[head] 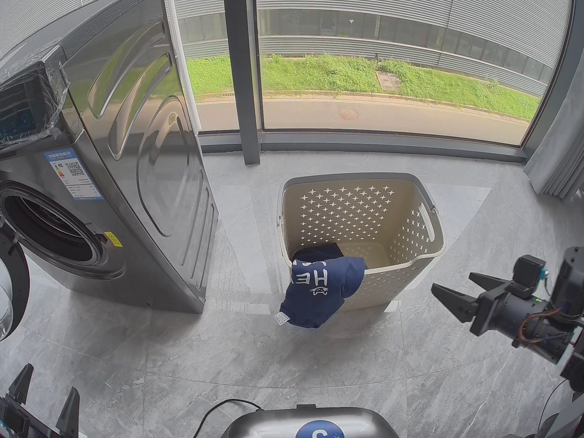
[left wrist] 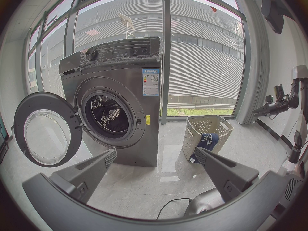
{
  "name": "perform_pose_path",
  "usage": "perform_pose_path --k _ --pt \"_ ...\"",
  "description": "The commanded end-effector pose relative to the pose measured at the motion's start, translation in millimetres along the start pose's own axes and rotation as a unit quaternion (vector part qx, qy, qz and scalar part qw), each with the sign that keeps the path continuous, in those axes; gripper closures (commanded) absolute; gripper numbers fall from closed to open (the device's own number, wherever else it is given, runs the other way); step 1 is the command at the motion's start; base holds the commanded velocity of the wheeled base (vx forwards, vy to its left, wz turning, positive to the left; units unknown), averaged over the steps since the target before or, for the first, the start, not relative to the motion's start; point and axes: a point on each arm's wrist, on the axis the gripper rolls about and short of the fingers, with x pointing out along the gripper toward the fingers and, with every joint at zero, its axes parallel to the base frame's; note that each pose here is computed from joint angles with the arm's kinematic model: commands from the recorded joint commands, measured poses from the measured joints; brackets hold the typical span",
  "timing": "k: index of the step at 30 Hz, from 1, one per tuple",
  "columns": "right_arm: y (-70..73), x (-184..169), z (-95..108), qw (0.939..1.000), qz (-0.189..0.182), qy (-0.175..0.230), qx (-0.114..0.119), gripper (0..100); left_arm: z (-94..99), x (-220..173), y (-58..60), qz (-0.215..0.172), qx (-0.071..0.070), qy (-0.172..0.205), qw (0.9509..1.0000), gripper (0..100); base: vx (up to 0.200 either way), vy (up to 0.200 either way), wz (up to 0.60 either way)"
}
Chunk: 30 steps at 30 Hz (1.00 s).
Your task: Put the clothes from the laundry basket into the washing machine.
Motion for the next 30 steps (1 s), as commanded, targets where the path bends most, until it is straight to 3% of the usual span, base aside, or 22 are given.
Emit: perform_pose_path --k 1,14,17,24,30 --pt "5.9 45.3 -37.1 0.9970 -0.001 0.077 -0.001 0 -4.3 0.3 0.0 0.000 -0.002 0.002 1.0000 0 0.000 0.000 0.00" --pt "11.3 65.0 -39.4 0.9972 0.005 0.075 -0.003 0 -4.3 0.3 0.0 0.000 -0.002 0.002 1.0000 0 0.000 0.000 0.00" --pt "13.9 74.7 -48.8 0.9959 -0.002 0.090 -0.007 0 -4.3 0.3 0.0 0.000 -0.001 0.002 1.0000 0 0.000 0.000 0.00" --pt "25.8 95.0 -51.4 0.9968 0.006 0.080 0.003 0 -4.3 0.3 0.0 0.000 -0.002 0.002 1.0000 0 0.000 0.000 0.00" --pt "27.1 113.5 -60.3 0.9962 -0.005 0.087 0.002 0 -4.3 0.3 0.0 0.000 -0.002 0.002 1.0000 0 0.000 0.000 0.00"
